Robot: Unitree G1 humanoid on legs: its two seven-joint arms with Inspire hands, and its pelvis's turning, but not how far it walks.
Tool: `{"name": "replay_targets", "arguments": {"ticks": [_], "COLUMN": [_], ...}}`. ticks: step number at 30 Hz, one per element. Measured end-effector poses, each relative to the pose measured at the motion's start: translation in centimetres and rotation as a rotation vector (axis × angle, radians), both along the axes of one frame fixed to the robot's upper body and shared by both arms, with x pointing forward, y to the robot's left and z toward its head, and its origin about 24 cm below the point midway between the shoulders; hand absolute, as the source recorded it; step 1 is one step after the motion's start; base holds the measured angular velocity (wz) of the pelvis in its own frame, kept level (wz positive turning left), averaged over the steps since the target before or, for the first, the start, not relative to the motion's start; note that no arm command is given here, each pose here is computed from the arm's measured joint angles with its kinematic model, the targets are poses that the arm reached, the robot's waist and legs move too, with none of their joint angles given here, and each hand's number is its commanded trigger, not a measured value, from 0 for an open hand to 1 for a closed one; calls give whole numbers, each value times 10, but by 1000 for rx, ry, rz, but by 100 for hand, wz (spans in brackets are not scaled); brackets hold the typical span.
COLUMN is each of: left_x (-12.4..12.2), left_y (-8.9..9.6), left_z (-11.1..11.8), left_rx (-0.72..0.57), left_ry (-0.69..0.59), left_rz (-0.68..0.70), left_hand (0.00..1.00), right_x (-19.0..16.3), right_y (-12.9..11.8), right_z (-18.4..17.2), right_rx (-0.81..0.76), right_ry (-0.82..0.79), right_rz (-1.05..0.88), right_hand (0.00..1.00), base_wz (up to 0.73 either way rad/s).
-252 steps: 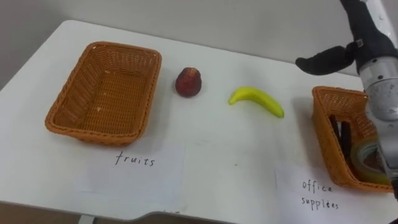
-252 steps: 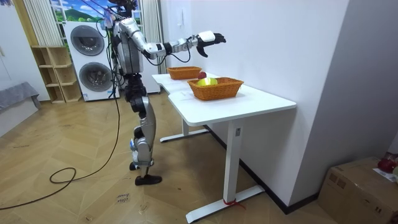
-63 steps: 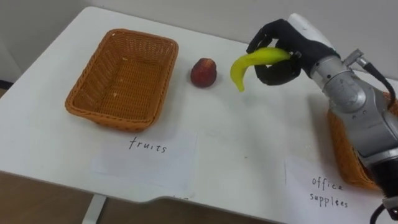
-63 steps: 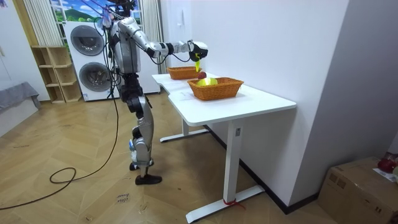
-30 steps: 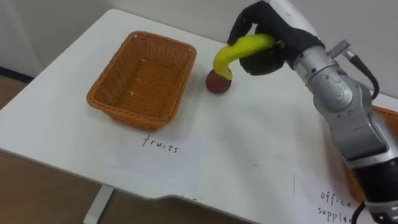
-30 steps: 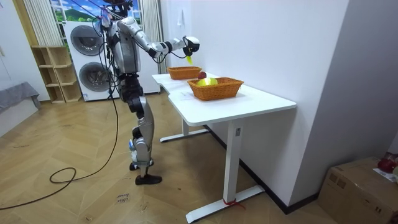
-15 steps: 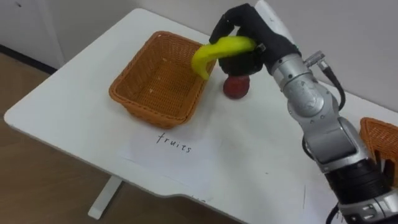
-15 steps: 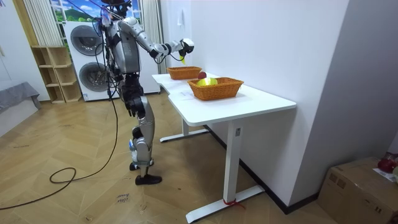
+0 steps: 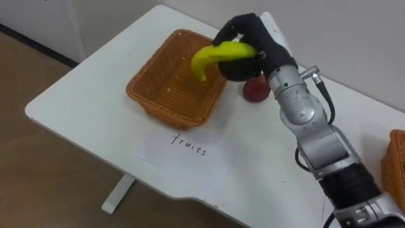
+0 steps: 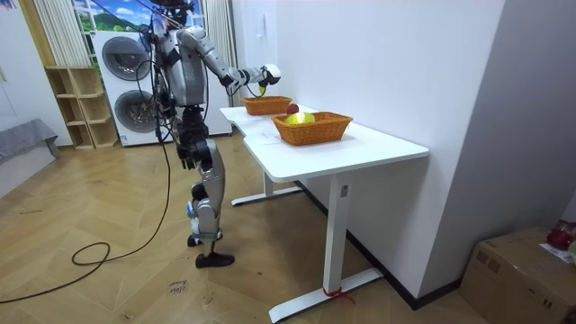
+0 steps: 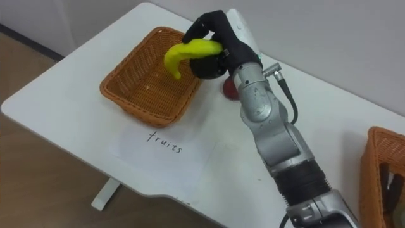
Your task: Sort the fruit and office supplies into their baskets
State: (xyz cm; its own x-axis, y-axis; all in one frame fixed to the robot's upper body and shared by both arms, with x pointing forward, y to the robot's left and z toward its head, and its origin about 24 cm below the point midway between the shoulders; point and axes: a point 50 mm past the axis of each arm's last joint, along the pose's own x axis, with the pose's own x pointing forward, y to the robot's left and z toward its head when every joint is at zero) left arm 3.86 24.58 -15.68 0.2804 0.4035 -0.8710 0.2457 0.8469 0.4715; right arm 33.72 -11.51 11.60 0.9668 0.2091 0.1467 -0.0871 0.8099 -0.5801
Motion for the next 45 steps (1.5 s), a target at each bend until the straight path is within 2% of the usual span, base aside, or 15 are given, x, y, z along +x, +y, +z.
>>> {"name": "replay_targets", "arguments": {"ticks": [5, 6, 7, 8, 20, 45], "left_x": [-4, -7, -7, -8, -13, -7], "left_y": [1, 0, 0, 0, -1, -2], "left_z": [0, 0, 0, -1, -1, 0], "left_rx": [-7, -10, -12, -18, -26, -53], "left_ry": [19, 30, 34, 40, 79, 60], "left_rz": [-3, -2, -1, -1, -18, -28], "left_hand": [0, 0, 0, 0, 0, 0], "right_x": [6, 6, 6, 6, 2, 2], "right_y": [-4, -4, -5, -5, 12, 13], "right_z": [-12, -14, -16, -18, -35, -36], "right_rx": [-22, -23, -24, -26, -88, -100], "right_ry": [46, 55, 60, 65, 126, 143], "right_rz": [-39, -45, -49, -54, 9, 29], "right_hand": [100, 75, 12, 0, 0, 0], "base_wz": [9, 10, 10, 7, 3, 2]}}
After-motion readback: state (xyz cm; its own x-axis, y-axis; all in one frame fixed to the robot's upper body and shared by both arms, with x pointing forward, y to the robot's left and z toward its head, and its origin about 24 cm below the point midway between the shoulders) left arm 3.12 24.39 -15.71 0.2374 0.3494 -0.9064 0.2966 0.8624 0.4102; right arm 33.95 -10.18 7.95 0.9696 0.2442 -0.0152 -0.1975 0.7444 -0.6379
